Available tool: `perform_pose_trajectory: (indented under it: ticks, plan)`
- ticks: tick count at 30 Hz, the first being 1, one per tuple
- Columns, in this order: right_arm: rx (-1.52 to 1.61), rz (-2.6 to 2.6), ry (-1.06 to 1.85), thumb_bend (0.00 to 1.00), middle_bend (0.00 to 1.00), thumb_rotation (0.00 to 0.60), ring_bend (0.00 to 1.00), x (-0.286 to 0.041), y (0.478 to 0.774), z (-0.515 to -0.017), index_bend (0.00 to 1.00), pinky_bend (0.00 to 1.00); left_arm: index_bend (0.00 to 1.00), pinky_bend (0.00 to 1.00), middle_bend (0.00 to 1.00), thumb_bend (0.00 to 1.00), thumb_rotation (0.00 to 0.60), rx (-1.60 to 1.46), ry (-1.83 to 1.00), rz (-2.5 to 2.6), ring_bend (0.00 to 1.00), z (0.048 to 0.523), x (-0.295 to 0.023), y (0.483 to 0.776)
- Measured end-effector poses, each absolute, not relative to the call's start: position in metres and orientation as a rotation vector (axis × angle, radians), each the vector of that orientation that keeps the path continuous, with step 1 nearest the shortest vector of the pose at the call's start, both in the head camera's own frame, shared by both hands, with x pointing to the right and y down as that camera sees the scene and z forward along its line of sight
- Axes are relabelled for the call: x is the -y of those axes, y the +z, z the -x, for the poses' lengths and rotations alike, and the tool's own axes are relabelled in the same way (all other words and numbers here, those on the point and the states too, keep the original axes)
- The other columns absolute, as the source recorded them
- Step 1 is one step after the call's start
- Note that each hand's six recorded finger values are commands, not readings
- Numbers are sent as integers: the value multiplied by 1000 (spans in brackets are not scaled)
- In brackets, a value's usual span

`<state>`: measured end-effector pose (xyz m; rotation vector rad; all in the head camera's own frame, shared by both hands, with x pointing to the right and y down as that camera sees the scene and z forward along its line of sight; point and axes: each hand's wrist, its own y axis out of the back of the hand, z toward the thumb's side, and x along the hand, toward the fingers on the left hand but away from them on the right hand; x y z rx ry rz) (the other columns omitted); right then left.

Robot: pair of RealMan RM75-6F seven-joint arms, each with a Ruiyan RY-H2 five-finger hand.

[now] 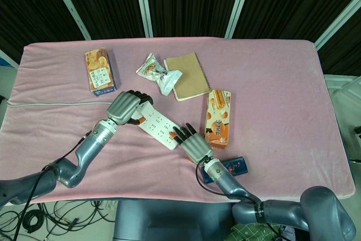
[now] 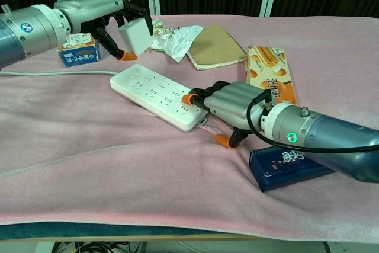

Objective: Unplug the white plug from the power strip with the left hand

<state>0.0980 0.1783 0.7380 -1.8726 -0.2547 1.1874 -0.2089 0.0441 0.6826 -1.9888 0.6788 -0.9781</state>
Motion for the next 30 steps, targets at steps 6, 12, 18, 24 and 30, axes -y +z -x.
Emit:
perform_pose_trajectory:
  ticks: [6,12,18,24,30]
  plan:
    - [436,1892,1141,266,74,600,57,-155,716,-93,19,42,711,391,687,653,600,-621,-1011,1918,350,224,-45,661]
    - [584,1889,1121,266,73,600,57,-126,686,-107,16,42,710,391,687,653,600,-586,-1103,1890,350,262,-56,641]
    - [677,1813,1169,266,74,600,57,-97,659,-154,16,42,708,391,687,653,600,-580,-1188,1893,350,305,-81,632]
    - [752,1703,1288,266,74,600,57,-83,641,-229,18,42,700,388,683,653,600,-576,-1258,1972,349,339,-116,634]
    - [786,1658,1395,266,74,600,57,-94,638,-292,18,42,693,378,674,653,600,-619,-1306,1991,341,365,-130,641]
